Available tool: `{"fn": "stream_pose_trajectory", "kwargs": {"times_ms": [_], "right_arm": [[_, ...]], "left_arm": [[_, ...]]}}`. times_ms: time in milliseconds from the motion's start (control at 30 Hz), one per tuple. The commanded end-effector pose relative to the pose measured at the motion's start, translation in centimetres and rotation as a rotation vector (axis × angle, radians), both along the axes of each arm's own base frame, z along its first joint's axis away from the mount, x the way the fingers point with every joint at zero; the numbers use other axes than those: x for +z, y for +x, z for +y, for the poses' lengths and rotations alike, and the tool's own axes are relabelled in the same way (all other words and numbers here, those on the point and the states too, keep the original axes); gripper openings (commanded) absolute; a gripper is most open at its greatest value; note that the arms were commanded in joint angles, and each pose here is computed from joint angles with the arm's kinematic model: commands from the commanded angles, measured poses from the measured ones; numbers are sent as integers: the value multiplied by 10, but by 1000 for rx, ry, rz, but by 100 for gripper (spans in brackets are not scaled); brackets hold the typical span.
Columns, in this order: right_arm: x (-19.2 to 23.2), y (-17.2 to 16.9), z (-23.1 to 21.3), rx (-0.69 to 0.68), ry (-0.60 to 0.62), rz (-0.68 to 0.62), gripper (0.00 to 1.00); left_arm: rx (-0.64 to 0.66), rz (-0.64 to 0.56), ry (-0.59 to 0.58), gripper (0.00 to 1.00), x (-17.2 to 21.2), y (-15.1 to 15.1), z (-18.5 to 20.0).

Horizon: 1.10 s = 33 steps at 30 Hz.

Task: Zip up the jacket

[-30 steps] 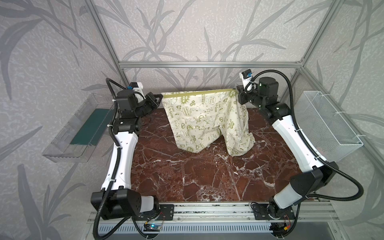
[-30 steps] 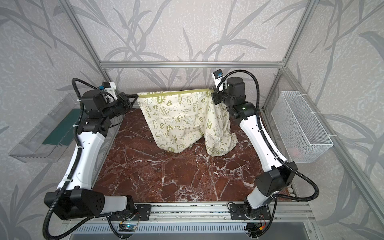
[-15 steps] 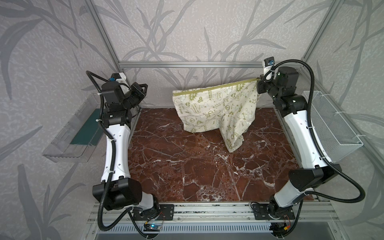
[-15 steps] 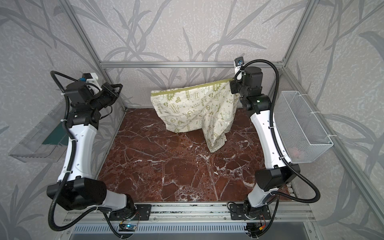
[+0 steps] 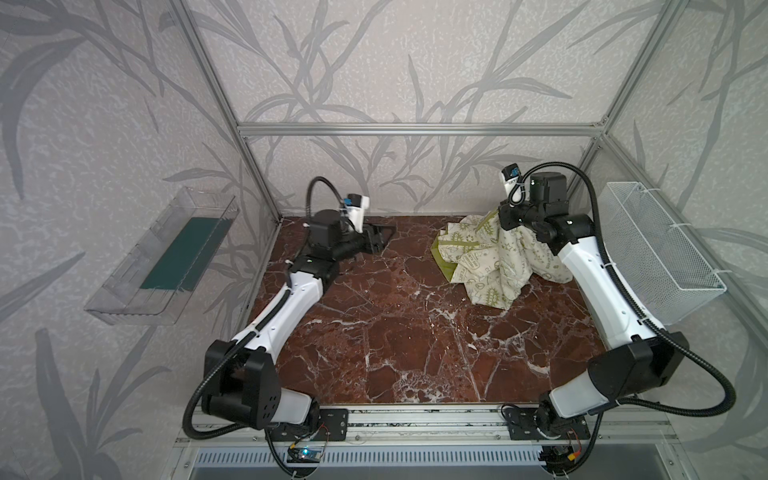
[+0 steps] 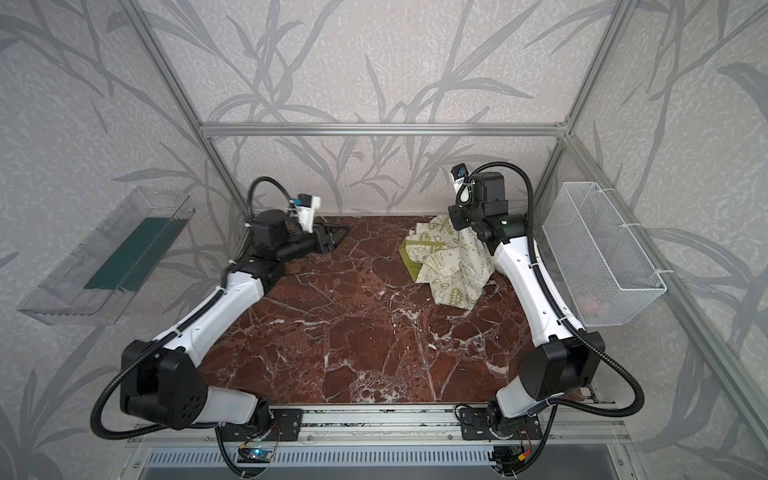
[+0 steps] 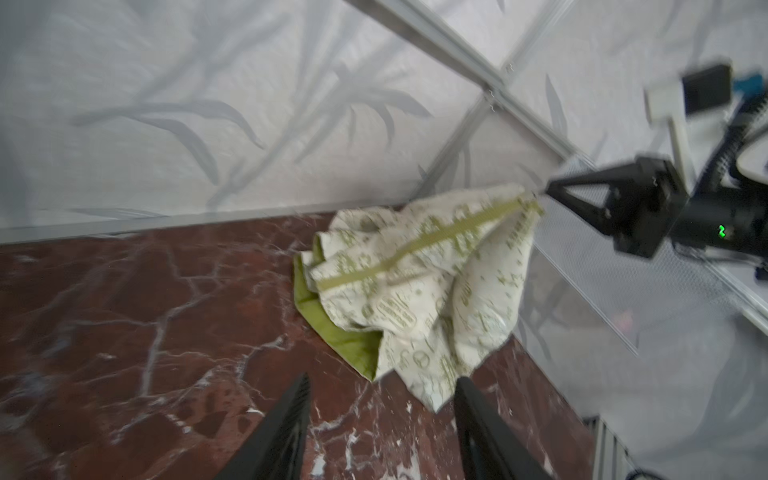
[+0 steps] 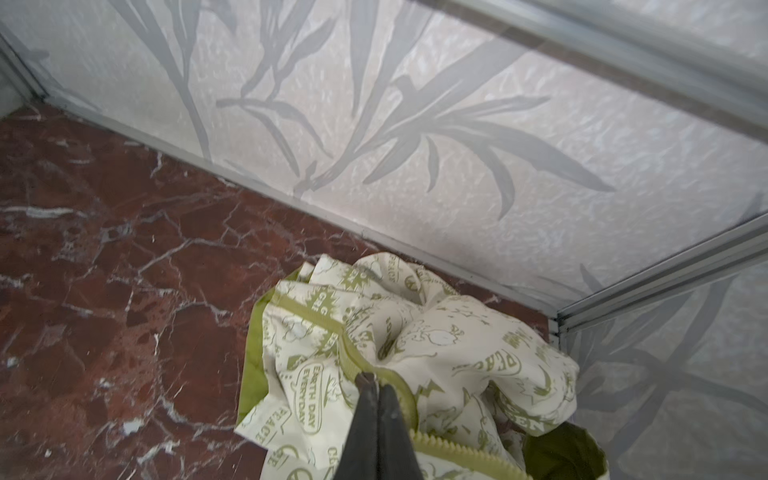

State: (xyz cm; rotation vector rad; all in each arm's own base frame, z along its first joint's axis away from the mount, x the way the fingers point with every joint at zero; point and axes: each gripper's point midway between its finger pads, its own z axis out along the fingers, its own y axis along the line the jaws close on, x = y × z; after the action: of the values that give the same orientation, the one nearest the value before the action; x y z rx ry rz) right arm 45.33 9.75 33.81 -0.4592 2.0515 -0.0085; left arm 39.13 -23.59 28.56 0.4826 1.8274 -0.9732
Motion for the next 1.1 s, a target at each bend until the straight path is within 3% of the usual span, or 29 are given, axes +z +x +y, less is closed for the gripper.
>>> {"fn": "stream_pose_trajectory", "kwargs": {"times_ms": [0, 100, 200, 267, 433, 733, 800, 833, 967, 1067], "right_arm": [[39, -19, -1, 22, 9, -106, 0], [39, -29, -6, 23, -24, -101, 0], [37, -39, -10, 22, -36, -100, 0], [34, -45, -14, 14, -40, -96, 0], [27, -56, -17, 9, -16, -73, 0], [29, -84, -6, 64, 74, -52, 0], [28, -87, -8, 53, 82, -53, 0], [28, -90, -8, 52, 84, -51, 0], [26, -99, -15, 22, 76, -57, 0], [23, -104, -24, -14, 56, -54, 0]], "left_arm": [[-206, -482, 38, 69, 23, -7, -51], [-378, -583, -51, 72, 17, -2, -101], [-488, -561, -122, 73, 12, 20, -134], [-477, -621, -94, 73, 5, 37, -151], [-455, -633, -81, 74, -13, 73, -189], [-628, -595, -88, 72, -48, 39, -249], [-629, -578, -88, 64, -56, 34, -257], [-627, -575, -86, 55, -59, 32, -261], [-569, -578, -86, 2, -58, 38, -263], [-531, -599, -71, 0, -54, 42, -256]]}}
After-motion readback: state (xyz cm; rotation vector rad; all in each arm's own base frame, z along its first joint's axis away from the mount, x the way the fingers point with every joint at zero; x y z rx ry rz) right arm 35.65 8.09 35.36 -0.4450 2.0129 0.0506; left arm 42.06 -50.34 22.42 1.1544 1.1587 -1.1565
